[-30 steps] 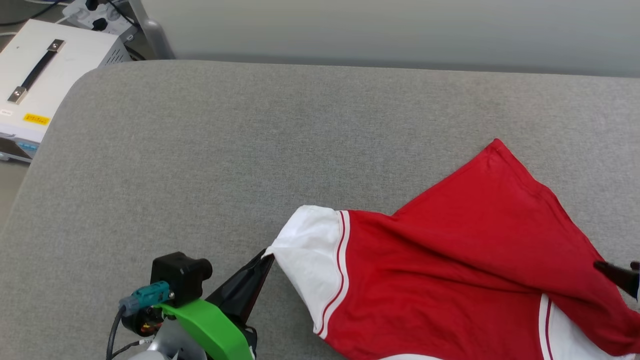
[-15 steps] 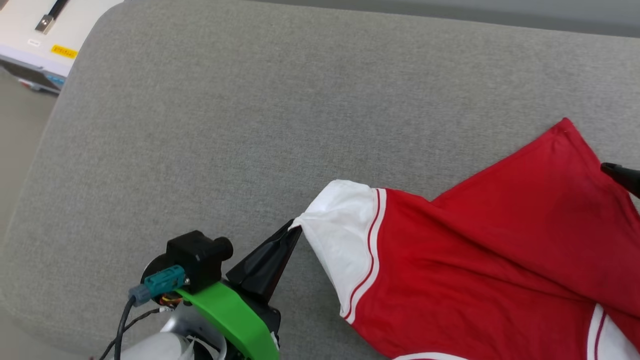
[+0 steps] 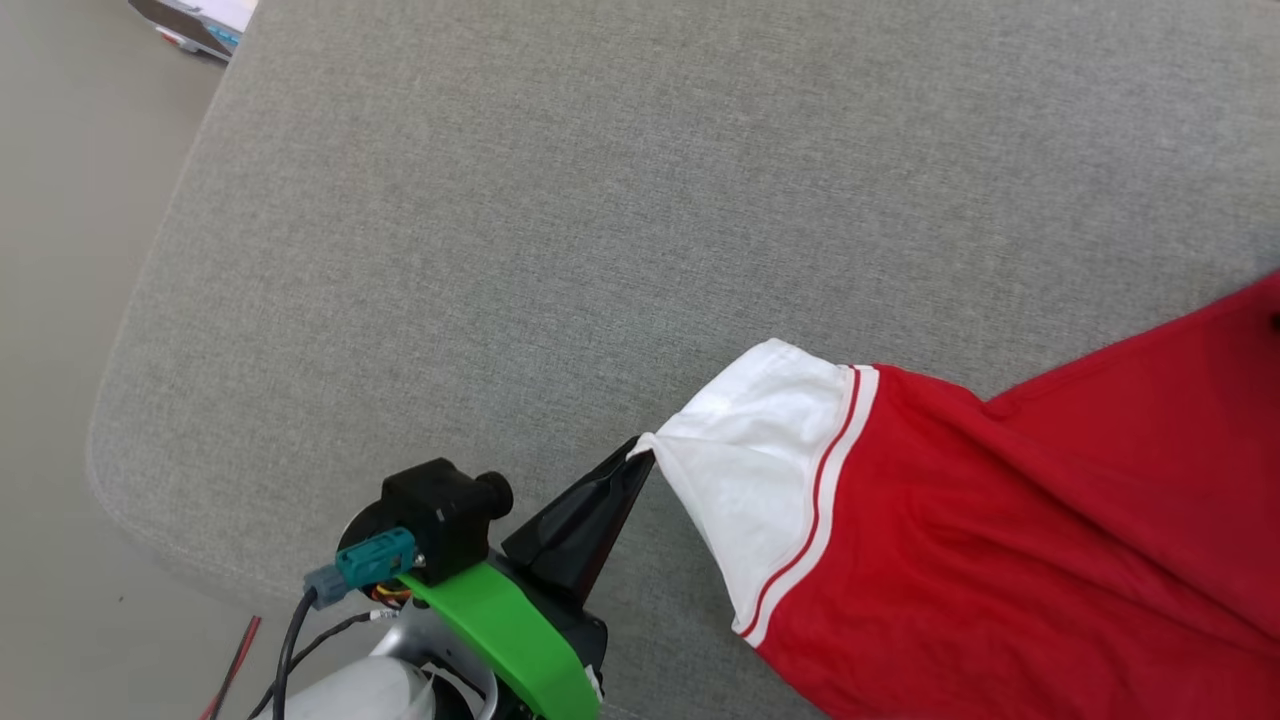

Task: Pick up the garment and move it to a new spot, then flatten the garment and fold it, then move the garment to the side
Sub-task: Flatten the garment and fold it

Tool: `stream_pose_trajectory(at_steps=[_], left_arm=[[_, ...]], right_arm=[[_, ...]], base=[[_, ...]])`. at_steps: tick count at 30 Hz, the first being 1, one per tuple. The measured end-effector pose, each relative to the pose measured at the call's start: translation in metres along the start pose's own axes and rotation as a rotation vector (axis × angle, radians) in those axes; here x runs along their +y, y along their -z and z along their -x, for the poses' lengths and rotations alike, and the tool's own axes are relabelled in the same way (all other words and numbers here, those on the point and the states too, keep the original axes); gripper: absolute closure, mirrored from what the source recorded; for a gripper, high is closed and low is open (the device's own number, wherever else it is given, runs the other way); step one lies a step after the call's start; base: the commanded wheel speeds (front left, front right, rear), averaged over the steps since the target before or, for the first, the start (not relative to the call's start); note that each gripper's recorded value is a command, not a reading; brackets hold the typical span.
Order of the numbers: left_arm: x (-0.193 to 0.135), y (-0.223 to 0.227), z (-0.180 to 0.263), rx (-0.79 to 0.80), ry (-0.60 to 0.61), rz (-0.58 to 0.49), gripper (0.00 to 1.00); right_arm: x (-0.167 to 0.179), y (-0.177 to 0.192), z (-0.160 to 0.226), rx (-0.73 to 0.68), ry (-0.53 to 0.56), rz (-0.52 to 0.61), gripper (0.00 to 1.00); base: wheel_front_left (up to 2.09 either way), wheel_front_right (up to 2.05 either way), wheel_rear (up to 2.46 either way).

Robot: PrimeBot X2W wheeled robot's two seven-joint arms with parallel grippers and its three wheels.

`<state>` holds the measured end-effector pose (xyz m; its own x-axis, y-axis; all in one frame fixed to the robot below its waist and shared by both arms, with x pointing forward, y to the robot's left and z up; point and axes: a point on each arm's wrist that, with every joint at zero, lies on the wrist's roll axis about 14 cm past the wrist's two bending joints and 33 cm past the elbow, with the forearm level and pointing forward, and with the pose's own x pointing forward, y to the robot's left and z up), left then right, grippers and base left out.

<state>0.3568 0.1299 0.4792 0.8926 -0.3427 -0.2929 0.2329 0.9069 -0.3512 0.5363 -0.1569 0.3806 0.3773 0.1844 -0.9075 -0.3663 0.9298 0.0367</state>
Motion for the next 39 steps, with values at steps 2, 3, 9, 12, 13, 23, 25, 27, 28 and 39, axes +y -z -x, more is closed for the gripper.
stream_pose_trajectory(at_steps=[2, 3, 9, 12, 13, 23, 25, 27, 28, 39], left_arm=[[0.004, 0.002, 0.001, 0.002, -0.017, 0.003, 1.0], [0.007, 0.003, 0.001, 0.006, -0.025, 0.002, 1.0], [0.013, 0.004, 0.004, 0.008, -0.046, 0.0, 1.0], [0.013, 0.003, 0.004, 0.002, -0.048, -0.003, 1.0], [0.013, 0.002, 0.004, 0.0, -0.048, -0.005, 1.0], [0.007, -0.012, 0.009, -0.045, -0.024, -0.033, 1.0], [0.006, -0.016, 0.011, -0.056, -0.016, -0.041, 1.0], [0.005, -0.021, 0.014, -0.07, -0.01, -0.054, 1.0], [0.004, -0.025, 0.015, -0.082, -0.009, -0.061, 1.0], [-0.006, -0.094, 0.029, -0.227, 0.043, -0.211, 1.0]], right_arm=[[0.001, 0.001, -0.007, 0.025, 0.003, 0.024, 0.0], [0.001, 0.003, -0.01, 0.04, 0.005, 0.034, 0.0], [0.005, 0.008, -0.016, 0.085, -0.009, 0.052, 1.0], [0.01, 0.007, -0.015, 0.064, -0.023, 0.049, 1.0], [0.011, 0.005, -0.014, 0.05, -0.026, 0.046, 1.0], [0.014, -0.018, 0.012, -0.152, -0.047, 0.003, 1.0], [0.013, -0.025, 0.022, -0.211, -0.043, 0.002, 1.0], [0.011, -0.032, 0.033, -0.27, -0.037, 0.0, 1.0], [0.01, -0.035, 0.04, -0.299, -0.034, -0.001, 1.0], [-0.011, -0.061, 0.134, -0.62, 0.049, 0.006, 1.0]], base=[[0.0, 0.0, 0.0], [0.0, 0.0, 0.0], [0.0, 0.0, 0.0], [0.0, 0.0, 0.0], [0.0, 0.0, 0.0], [0.0, 0.0, 0.0], [0.0, 0.0, 0.0], [0.0, 0.0, 0.0], [0.0, 0.0, 0.0], [0.0, 0.0, 0.0]])
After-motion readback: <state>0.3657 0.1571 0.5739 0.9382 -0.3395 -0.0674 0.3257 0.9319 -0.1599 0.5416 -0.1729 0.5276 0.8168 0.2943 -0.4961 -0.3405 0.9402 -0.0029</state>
